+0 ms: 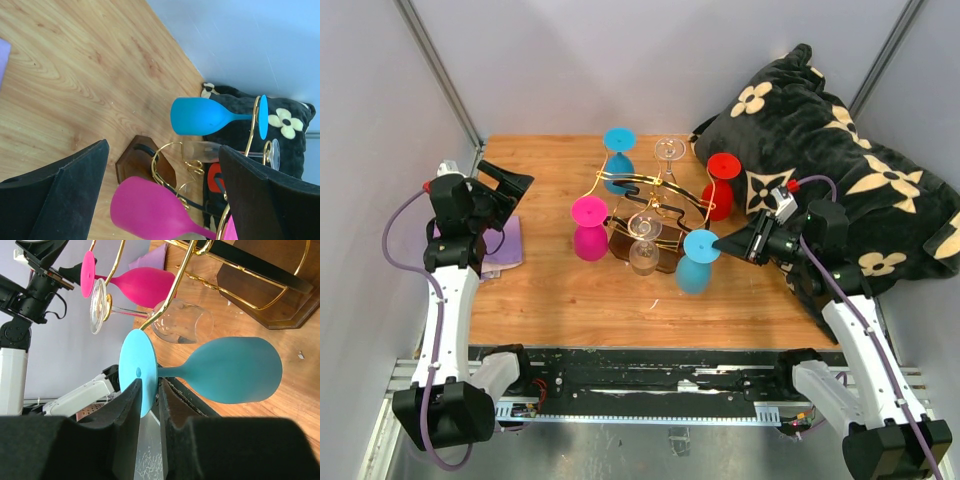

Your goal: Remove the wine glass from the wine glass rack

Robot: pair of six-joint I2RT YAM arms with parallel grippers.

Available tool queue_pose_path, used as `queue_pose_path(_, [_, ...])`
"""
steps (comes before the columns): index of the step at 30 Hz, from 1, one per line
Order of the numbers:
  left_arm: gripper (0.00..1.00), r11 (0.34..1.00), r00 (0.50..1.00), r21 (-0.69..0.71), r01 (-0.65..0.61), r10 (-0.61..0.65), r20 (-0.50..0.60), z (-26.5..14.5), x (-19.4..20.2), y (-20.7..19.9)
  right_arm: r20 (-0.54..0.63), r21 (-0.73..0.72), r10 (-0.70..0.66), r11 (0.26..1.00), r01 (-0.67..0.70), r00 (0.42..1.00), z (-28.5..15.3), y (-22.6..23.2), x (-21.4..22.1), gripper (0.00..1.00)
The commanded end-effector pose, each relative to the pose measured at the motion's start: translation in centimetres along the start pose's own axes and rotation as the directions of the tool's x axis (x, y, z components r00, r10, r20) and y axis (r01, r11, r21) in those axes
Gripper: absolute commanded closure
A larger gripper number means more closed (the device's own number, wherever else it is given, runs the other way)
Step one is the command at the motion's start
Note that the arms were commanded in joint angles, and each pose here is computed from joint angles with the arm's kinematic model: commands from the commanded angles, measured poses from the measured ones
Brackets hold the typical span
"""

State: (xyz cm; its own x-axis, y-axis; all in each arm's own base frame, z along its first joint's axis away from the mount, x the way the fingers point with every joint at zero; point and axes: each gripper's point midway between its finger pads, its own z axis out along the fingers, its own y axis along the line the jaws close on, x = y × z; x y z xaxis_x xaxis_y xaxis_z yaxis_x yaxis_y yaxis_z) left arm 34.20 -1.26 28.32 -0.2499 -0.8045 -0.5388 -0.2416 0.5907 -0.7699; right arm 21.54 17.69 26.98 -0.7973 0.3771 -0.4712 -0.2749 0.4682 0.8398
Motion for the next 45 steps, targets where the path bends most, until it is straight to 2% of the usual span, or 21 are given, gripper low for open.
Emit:
queue_pose_path(1, [0.03, 0.999, 1.000, 0.040, 0.001, -0.001, -0.015, 0.0, 0.3, -0.7, -0.007, -0.063, -0.024, 0.998, 0.024, 1.000, 0.0, 1.4, -0.2, 0.85])
queue_pose_path(5, [0.04, 0.999, 1.000, 0.039, 0.001, 0.000, -0.015, 0.0, 0.4, -0.6, 0.005, -0.065, -0.044, 0.997, 0.044, 0.999, -0.1, 2.0, -0.7, 0.97])
queue_pose_path(7, [0.04, 0.999, 1.000, 0.037, 0.002, -0.001, -0.019, 0.1, 0.6, -0.5, 0.005, -0.066, -0.049, 0.997, 0.050, 0.999, -0.1, 2.1, -0.8, 0.99])
queue_pose_path(12, [0.04, 0.999, 1.000, 0.037, 0.002, -0.001, -0.025, 0.1, 0.8, -0.3, 0.010, -0.069, -0.054, 0.996, 0.055, 0.998, -0.1, 2.4, -1.1, 1.00])
queue_pose_path(29, [0.04, 0.999, 0.999, 0.047, -0.011, 0.012, -0.035, 0.2, 1.0, -0.3, 0.142, -0.137, -0.083, 0.985, 0.103, 0.986, -0.7, 6.1, -4.7, 1.00])
queue_pose_path(36, [0.04, 0.998, 0.999, 0.059, -0.001, 0.004, -0.044, 0.2, 1.3, -0.5, 0.163, -0.131, -0.086, 0.985, 0.108, 0.983, -0.2, 5.9, -5.7, 1.00])
queue_pose_path(41, [0.04, 0.998, 0.999, 0.060, -0.005, 0.008, -0.044, 0.1, 1.3, -0.5, 0.070, -0.209, -0.025, 0.977, 0.039, 0.997, 0.9, 6.1, -5.0, 1.00])
queue_pose_path(45, [0.04, 0.998, 0.999, 0.060, -0.003, 0.006, -0.048, 0.1, 1.3, -0.5, 0.056, -0.206, -0.032, 0.978, 0.043, 0.998, 0.4, 6.3, -4.3, 1.00])
